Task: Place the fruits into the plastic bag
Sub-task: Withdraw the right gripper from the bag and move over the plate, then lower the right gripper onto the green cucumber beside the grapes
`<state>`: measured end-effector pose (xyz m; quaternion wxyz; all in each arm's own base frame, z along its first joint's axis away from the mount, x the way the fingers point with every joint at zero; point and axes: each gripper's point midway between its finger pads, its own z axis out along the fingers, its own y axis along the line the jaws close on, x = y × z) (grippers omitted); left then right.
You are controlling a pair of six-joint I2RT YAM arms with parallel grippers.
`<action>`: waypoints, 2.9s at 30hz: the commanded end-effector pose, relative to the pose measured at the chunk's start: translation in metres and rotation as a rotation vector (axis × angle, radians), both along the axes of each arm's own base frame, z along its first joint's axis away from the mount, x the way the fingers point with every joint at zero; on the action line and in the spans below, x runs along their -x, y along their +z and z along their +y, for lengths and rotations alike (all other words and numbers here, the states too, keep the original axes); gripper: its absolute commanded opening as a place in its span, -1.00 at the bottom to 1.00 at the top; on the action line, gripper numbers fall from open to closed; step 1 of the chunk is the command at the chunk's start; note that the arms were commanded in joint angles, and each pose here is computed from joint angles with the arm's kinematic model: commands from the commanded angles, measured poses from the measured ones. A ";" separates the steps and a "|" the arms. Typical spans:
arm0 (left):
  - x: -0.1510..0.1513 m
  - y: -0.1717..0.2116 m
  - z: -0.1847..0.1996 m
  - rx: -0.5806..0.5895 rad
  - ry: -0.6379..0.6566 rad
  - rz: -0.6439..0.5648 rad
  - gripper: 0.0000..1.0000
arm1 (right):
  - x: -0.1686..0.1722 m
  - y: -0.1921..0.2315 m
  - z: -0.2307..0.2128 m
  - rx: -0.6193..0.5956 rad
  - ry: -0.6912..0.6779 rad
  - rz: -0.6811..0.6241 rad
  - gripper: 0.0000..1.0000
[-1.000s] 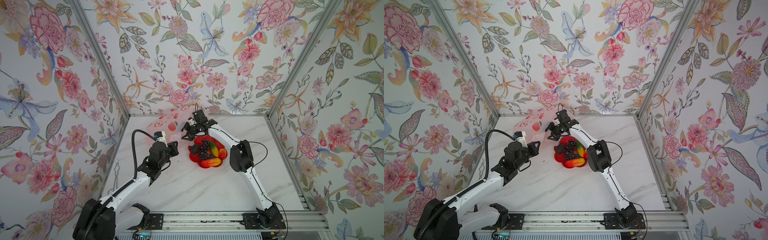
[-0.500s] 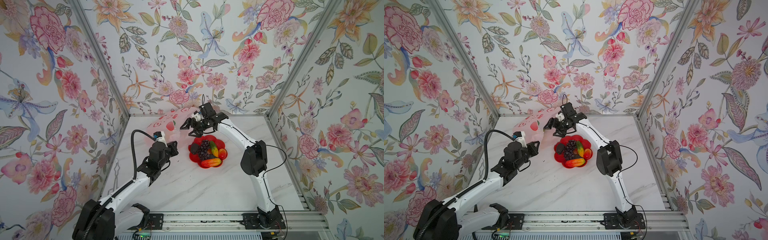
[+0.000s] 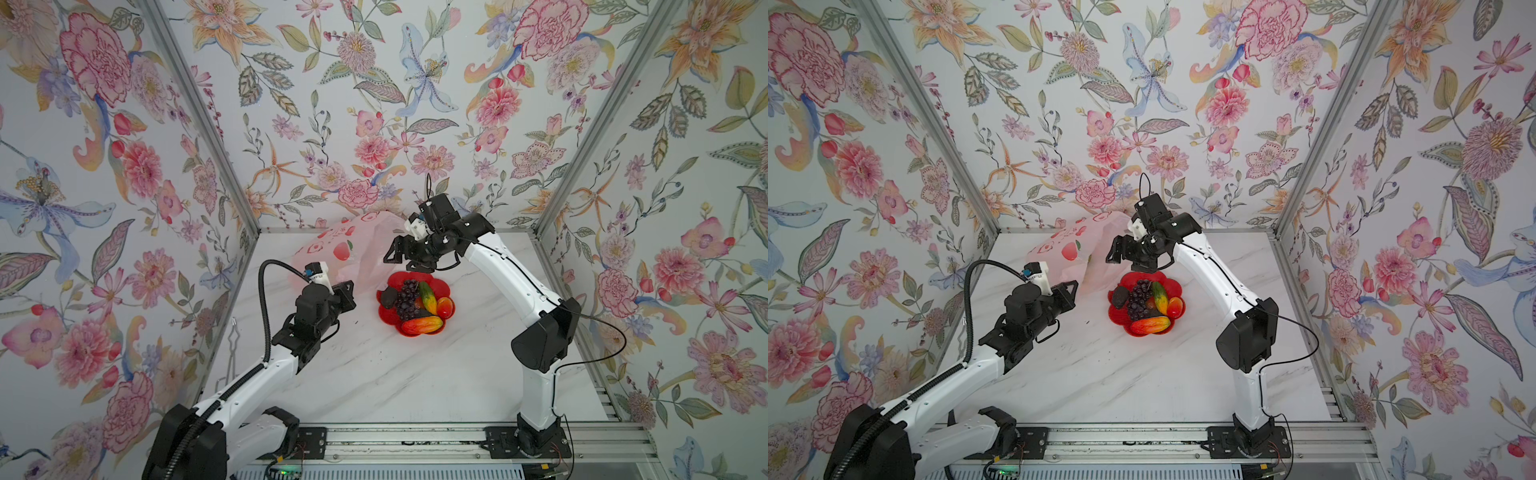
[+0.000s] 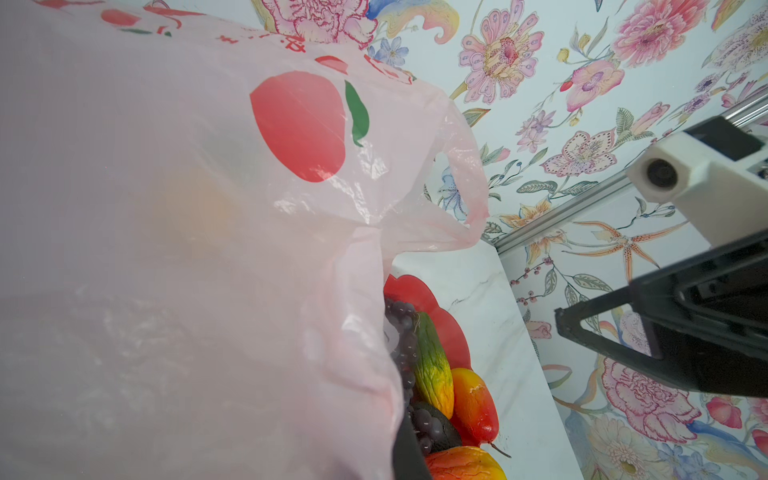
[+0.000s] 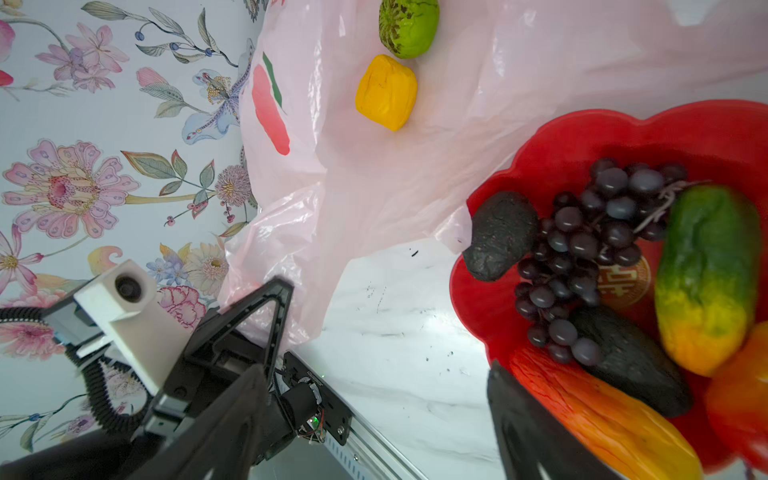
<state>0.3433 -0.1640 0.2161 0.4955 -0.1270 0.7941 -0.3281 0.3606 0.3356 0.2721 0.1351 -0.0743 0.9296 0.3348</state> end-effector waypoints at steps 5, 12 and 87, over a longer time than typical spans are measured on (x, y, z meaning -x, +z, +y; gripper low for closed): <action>-0.001 0.003 -0.005 -0.013 -0.021 0.001 -1.00 | 0.023 0.000 -0.053 0.210 0.016 -0.045 0.72; -0.002 0.007 -0.004 -0.027 -0.020 -0.002 -1.00 | 0.044 -0.014 -0.089 0.375 0.063 -0.039 0.80; -0.009 0.001 0.007 -0.049 -0.015 0.022 -1.00 | -0.056 -0.207 -0.092 0.658 0.104 0.141 -0.29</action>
